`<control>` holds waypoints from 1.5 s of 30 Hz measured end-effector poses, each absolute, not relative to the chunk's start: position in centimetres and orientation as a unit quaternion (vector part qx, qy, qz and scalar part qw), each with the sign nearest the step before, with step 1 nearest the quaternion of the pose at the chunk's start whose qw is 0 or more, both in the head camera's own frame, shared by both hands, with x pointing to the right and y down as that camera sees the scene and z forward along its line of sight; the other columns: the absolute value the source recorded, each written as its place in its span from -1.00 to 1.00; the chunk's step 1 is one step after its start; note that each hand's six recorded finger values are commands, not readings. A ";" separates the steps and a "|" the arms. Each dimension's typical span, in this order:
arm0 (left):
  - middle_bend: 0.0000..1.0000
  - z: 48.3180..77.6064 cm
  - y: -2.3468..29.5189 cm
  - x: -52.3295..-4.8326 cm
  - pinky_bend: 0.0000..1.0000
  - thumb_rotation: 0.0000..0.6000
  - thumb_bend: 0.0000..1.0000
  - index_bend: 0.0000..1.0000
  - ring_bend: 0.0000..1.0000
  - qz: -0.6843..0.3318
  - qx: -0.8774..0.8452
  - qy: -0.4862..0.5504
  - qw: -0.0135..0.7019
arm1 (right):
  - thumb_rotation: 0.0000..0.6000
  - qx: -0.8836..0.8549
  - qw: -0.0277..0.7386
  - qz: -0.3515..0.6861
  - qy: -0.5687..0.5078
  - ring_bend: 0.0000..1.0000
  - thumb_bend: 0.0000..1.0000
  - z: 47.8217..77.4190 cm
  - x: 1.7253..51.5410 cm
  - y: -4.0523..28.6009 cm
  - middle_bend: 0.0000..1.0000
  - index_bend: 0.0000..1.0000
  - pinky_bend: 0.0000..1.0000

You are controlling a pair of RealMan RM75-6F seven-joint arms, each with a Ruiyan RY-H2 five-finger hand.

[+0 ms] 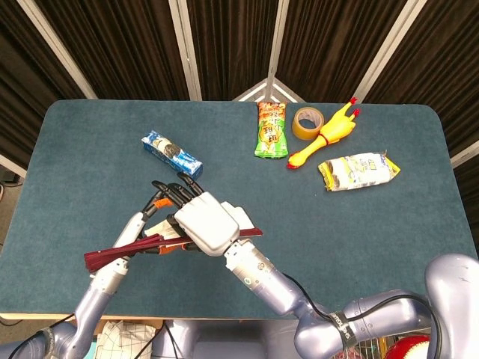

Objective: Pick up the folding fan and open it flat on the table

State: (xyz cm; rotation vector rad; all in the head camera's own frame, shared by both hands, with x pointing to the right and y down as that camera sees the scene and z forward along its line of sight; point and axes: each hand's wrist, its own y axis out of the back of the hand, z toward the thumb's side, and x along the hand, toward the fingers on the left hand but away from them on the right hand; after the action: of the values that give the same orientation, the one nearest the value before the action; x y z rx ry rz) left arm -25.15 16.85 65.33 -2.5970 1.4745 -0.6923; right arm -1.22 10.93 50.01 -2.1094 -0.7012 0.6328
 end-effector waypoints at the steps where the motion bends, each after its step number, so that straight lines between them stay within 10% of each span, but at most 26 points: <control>1: -1.00 65.4 16.8 -24.7 -0.85 1.00 -0.29 -0.42 -1.00 -0.222 -0.849 0.478 0.039 | 1.00 -0.835 0.404 0.250 -0.277 -0.69 -0.08 50.0 -1.2 10.9 -0.82 0.74 -0.90; 26: -0.67 66.0 16.4 -21.4 -0.77 1.00 0.06 0.08 -1.00 -0.160 -0.864 0.476 -0.036 | 1.00 -0.825 0.407 0.260 -0.295 -0.69 -0.08 49.2 1.3 10.0 -0.82 0.74 -0.88; 45: -0.62 65.5 14.2 -26.9 -0.74 1.00 0.01 0.15 -1.00 -0.174 -0.842 0.509 0.034 | 1.00 -0.803 0.398 0.295 -0.332 -0.69 -0.07 49.9 7.3 7.4 -0.82 0.74 -0.88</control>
State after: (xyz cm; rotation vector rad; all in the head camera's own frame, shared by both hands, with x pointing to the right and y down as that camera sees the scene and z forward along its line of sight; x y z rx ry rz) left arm -26.94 14.22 65.51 -2.5904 1.5664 -0.5338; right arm 7.27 7.41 49.91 -2.0340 -0.8396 0.7467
